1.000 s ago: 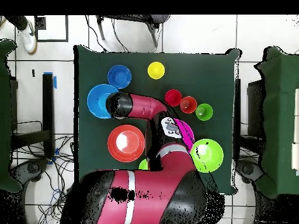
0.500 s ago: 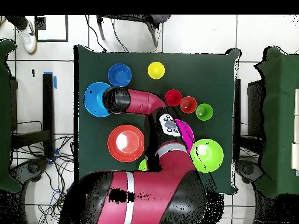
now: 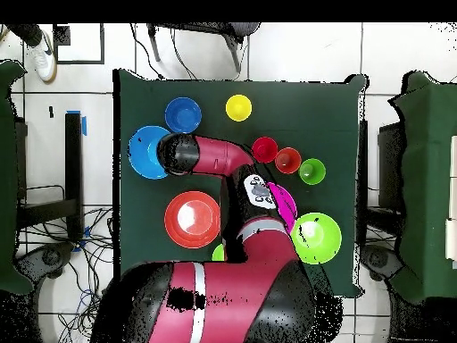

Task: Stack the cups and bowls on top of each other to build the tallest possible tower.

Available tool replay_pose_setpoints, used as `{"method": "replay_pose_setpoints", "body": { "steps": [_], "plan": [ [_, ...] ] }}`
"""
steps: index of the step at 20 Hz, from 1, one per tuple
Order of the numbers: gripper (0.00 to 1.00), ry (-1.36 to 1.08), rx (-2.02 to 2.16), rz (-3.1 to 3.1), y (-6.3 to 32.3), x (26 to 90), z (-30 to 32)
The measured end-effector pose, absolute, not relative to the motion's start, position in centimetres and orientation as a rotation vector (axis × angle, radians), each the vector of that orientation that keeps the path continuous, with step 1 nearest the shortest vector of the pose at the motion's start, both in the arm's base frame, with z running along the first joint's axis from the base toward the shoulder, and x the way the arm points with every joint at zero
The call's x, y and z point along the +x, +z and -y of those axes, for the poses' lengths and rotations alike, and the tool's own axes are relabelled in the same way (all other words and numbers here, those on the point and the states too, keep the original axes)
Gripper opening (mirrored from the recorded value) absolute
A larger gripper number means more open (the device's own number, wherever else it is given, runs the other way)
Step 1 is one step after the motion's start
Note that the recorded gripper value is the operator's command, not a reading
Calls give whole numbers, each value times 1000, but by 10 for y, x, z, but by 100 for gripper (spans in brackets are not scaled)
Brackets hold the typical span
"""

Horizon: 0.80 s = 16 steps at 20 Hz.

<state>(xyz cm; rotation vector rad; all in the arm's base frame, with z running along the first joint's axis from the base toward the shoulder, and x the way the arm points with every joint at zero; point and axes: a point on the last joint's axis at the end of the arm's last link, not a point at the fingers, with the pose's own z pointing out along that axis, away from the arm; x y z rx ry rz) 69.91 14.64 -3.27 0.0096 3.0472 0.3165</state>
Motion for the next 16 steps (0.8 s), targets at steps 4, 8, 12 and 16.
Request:
{"method": "replay_pose_setpoints", "body": {
  "steps": [4, 8, 12, 16],
  "plan": [
    [0, 319, 16, -3056, -32, 695, -143],
    [0, 326, 32, -3073, -30, 685, -136],
    [0, 325, 56, -3091, -23, 674, -118],
    [0, 307, 74, -3101, -17, 664, -92]
  ]
}}
